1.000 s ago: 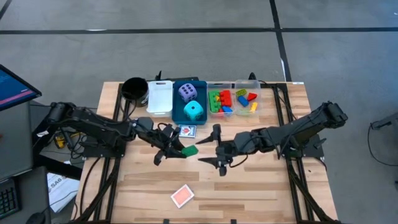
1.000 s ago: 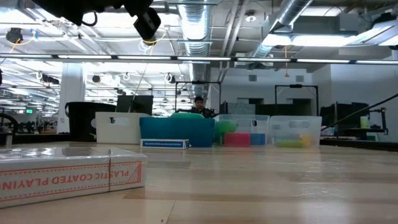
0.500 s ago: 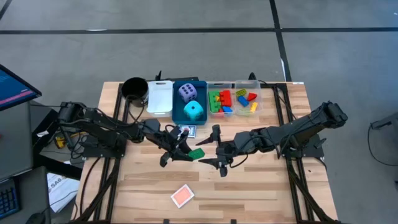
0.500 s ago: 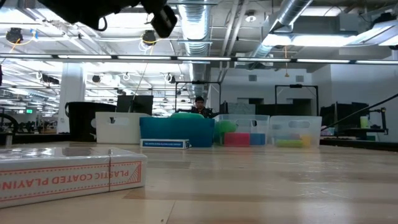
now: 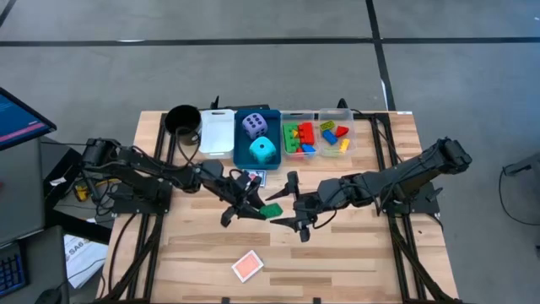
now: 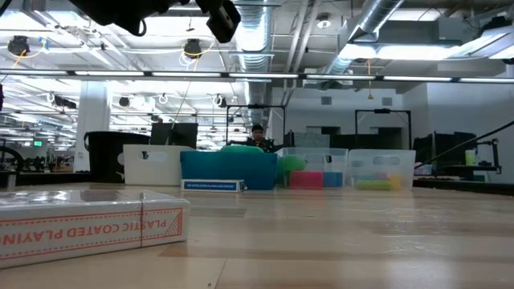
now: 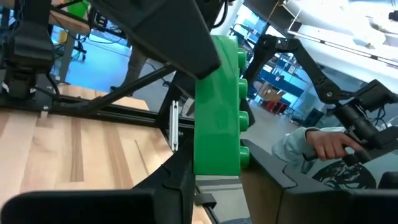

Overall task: Pick & Place Toys
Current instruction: Put the green 8 stud game piece into the right transparent bin

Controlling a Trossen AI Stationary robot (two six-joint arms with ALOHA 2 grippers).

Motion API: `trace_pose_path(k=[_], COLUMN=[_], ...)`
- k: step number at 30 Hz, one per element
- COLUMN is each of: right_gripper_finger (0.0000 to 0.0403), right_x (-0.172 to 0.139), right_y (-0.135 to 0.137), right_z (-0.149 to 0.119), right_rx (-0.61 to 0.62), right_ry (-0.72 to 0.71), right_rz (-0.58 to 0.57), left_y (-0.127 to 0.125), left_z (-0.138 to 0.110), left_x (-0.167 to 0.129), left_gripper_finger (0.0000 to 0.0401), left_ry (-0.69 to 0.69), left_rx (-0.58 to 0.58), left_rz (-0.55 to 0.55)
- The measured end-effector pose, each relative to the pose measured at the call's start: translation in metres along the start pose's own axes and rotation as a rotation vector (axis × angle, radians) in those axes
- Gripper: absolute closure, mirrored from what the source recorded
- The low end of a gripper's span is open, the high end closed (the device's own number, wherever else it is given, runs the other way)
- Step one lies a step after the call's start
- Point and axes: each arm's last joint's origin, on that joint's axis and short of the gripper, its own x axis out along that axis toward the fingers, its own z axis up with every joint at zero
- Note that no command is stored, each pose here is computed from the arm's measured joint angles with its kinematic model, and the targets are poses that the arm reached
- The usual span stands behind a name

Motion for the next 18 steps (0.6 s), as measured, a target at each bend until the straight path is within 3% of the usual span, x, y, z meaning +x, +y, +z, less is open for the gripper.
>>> trace_pose_path(k=[11, 18], right_gripper_finger=[0.0124, 0.017], right_x=[0.0, 0.0], right_y=[0.0004, 0.0002], right_z=[-0.0009, -0.0005], right_rx=[0.035, 0.035], right_ry=[0.009, 0.005], right_rz=[0.004, 0.002], left_y=[-0.0014, -0.0029], left_z=[0.0023, 0.0044], left_x=[-0.0001, -0.0002], left_gripper_finger=[0.031, 0.031], left_ry=[-0.019, -0.034], left_rx=[0.011, 0.023], left_rz=[-0.019, -0.044])
